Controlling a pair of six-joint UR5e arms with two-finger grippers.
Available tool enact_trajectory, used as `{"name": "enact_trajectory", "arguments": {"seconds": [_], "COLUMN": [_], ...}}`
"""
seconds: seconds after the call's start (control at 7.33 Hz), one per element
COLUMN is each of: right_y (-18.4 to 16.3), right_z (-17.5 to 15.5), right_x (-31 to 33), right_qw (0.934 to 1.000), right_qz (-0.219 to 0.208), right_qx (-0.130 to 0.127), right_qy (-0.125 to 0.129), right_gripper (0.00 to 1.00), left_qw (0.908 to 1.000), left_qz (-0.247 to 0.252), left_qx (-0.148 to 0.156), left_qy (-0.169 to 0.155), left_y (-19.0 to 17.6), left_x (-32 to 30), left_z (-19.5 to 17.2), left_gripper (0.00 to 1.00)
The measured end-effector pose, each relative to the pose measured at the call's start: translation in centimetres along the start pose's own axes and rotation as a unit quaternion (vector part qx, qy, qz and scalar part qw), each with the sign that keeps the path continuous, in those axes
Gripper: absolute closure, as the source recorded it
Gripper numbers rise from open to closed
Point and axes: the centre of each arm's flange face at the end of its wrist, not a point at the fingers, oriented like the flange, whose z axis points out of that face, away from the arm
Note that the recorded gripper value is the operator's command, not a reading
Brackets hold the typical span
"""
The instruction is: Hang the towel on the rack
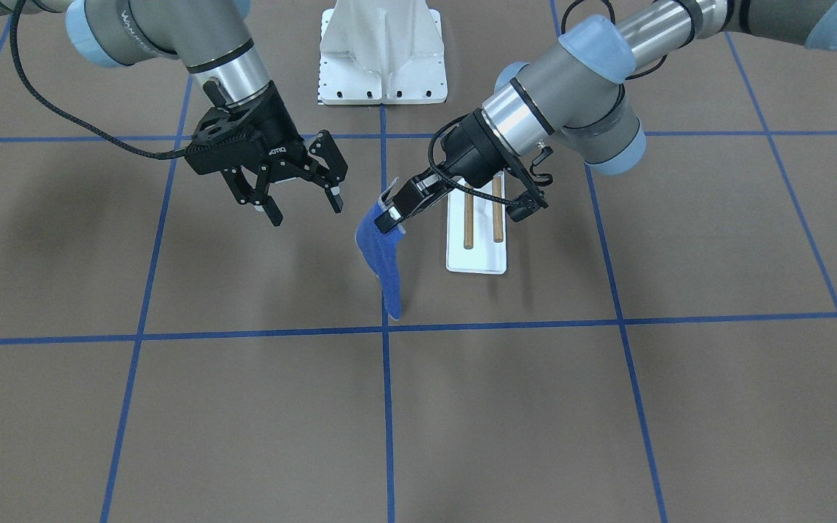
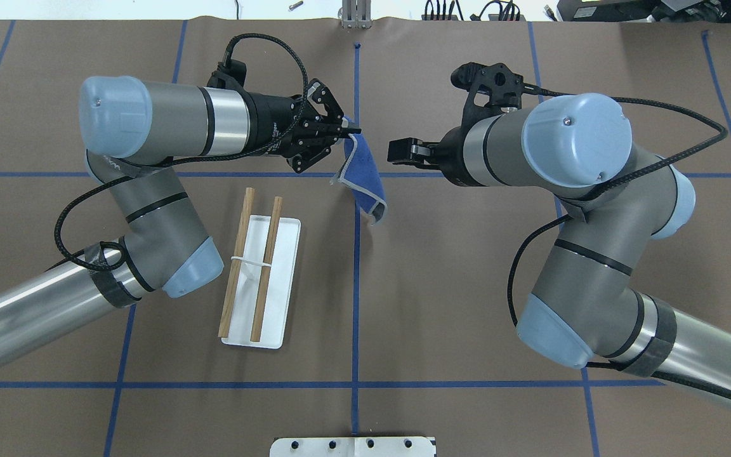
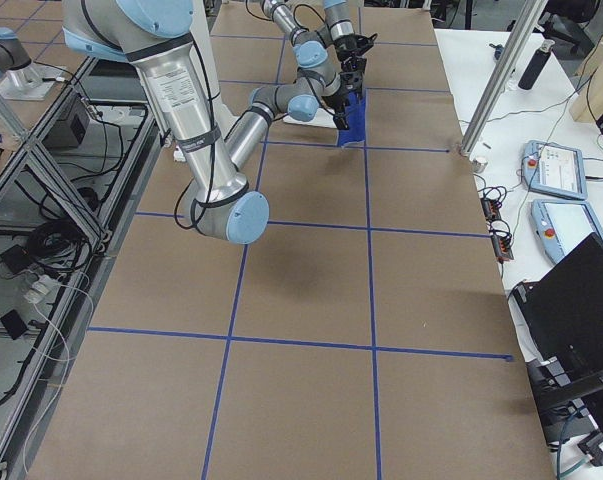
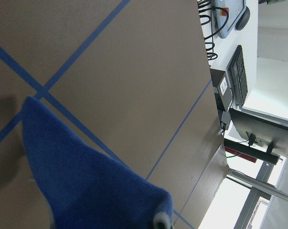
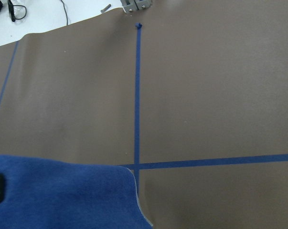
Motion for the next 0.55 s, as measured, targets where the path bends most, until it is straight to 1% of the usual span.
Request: {"name": "enact_trajectory", "arguments": {"seconds": [0.14,0.27,0.41,0.55], "right_y": [-0.7,-2.0,-3.7,-5.8], "right_z": [0.5,0.8,1.0,0.9], "right_x": [1.7,3.4,5.3,7.7], "right_qw": [0.9998,0.9988,0.9963,0.9922], "right_qz": [0.003,0.004,0.0,-0.01], "right_qx": [0.0,-0.002,-0.013,-0.035], "right_qy": [0.021,0.049,0.085,0.119], "right_gripper": [0.0,0.0,0.0,0.0], "left_qw": [1.0,1.0,0.9999,0.9997], "left_qz": [0.002,0.005,0.007,0.008], "left_qx": [-0.002,-0.004,-0.007,-0.019], "left_qy": [0.0,-0.001,-0.005,-0.014], "left_y": [0.1,0.2,0.3,1.1], "left_x": [-0.4,-1.1,-2.2,-3.5], "left_z": [-1.0,-2.3,-3.6,-4.6], "left_gripper": [1.0,1.0,1.0,1.0]}}
